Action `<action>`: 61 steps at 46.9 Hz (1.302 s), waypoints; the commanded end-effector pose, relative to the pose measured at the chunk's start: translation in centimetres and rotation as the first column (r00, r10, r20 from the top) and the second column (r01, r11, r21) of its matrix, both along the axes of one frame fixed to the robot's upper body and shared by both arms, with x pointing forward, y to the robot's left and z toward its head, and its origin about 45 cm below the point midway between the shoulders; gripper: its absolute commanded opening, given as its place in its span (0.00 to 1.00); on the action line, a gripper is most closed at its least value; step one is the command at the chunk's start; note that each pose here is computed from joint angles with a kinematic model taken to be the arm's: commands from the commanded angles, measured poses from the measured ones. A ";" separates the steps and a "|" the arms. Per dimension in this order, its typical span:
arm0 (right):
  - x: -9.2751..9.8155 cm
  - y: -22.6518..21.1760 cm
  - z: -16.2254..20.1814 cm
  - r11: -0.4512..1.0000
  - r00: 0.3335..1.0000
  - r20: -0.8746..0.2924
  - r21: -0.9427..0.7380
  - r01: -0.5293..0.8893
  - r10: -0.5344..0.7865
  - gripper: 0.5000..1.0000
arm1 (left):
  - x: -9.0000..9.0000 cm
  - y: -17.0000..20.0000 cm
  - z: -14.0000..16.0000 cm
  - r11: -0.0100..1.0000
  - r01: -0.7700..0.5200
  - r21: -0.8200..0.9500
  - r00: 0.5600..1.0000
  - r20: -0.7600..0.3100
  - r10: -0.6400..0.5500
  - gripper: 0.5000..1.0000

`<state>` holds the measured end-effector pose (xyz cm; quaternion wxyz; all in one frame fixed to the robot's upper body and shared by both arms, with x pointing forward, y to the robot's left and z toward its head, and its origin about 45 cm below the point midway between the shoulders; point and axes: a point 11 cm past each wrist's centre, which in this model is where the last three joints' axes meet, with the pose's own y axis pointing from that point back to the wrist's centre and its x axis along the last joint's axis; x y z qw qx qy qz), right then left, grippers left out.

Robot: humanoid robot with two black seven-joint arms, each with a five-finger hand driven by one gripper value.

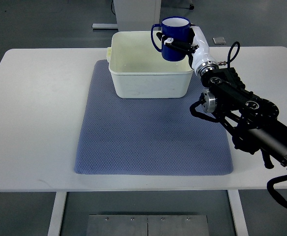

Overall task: Place cup in box with right hand
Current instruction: 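Lower the mug into the cream tub and open the right hand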

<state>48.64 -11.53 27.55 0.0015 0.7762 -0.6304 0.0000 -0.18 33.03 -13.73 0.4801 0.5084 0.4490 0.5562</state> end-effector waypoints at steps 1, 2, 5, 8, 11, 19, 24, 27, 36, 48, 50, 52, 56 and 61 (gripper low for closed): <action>0.0 0.0 0.0 1.000 1.000 -0.003 0.001 -0.002 0.002 0.54 | 0.0 0.0 0.0 1.000 0.000 0.000 1.000 0.000 0.000 1.00; 0.0 0.0 0.0 1.000 1.000 -0.003 0.001 -0.002 0.002 0.59 | 0.0 0.0 0.0 1.000 0.001 -0.001 1.000 0.000 -0.001 1.00; 0.0 0.0 0.0 1.000 1.000 -0.004 0.001 -0.002 0.002 0.73 | 0.0 0.0 0.0 1.000 0.000 0.000 1.000 0.000 0.000 1.00; 0.0 0.0 0.0 1.000 1.000 -0.006 0.003 -0.001 0.001 0.90 | 0.0 0.0 0.0 1.000 0.000 0.000 1.000 0.000 0.000 1.00; 0.0 0.1 0.0 1.000 1.000 -0.005 0.004 -0.005 0.005 0.96 | 0.0 0.0 0.0 1.000 0.000 0.000 1.000 0.000 0.000 1.00; -0.1 0.2 0.1 1.000 1.000 -0.005 0.006 -0.007 0.007 0.98 | 0.0 0.0 0.0 1.000 -0.001 0.002 1.000 0.000 0.001 1.00; -0.2 0.5 0.2 1.000 1.000 -0.003 0.012 -0.018 0.018 1.00 | 0.0 0.0 0.0 1.000 0.000 0.000 1.000 0.000 0.000 1.00; -0.2 0.6 0.3 1.000 1.000 -0.001 0.013 -0.020 0.020 1.00 | 0.0 0.0 0.0 1.000 0.000 0.000 1.000 0.000 0.000 1.00; -0.1 0.5 0.9 0.999 1.000 0.001 0.037 -0.017 0.017 1.00 | 0.0 0.0 0.0 1.000 -0.002 -0.001 1.000 0.000 0.002 1.00; -0.1 0.6 1.3 0.988 0.999 -0.041 0.155 -0.015 0.021 1.00 | 0.0 0.0 0.0 1.000 0.000 0.000 1.000 0.000 0.000 1.00; -0.3 0.9 1.4 0.984 0.998 -0.047 0.176 -0.027 0.036 1.00 | 0.0 0.0 0.0 1.000 0.000 0.000 1.000 0.000 0.000 1.00; -0.4 1.2 1.5 0.979 0.997 -0.051 0.198 -0.044 0.055 1.00 | 0.0 0.0 0.0 1.000 0.000 0.000 1.000 0.000 0.000 1.00; -0.3 1.2 2.0 0.966 0.996 -0.052 0.252 -0.062 0.077 1.00 | 0.0 0.0 0.0 1.000 0.000 0.000 1.000 0.000 0.000 1.00; 0.3 -0.3 2.9 0.953 0.997 -0.043 0.299 -0.047 0.063 1.00 | 0.0 0.0 0.0 1.000 0.000 0.000 1.000 0.000 0.000 1.00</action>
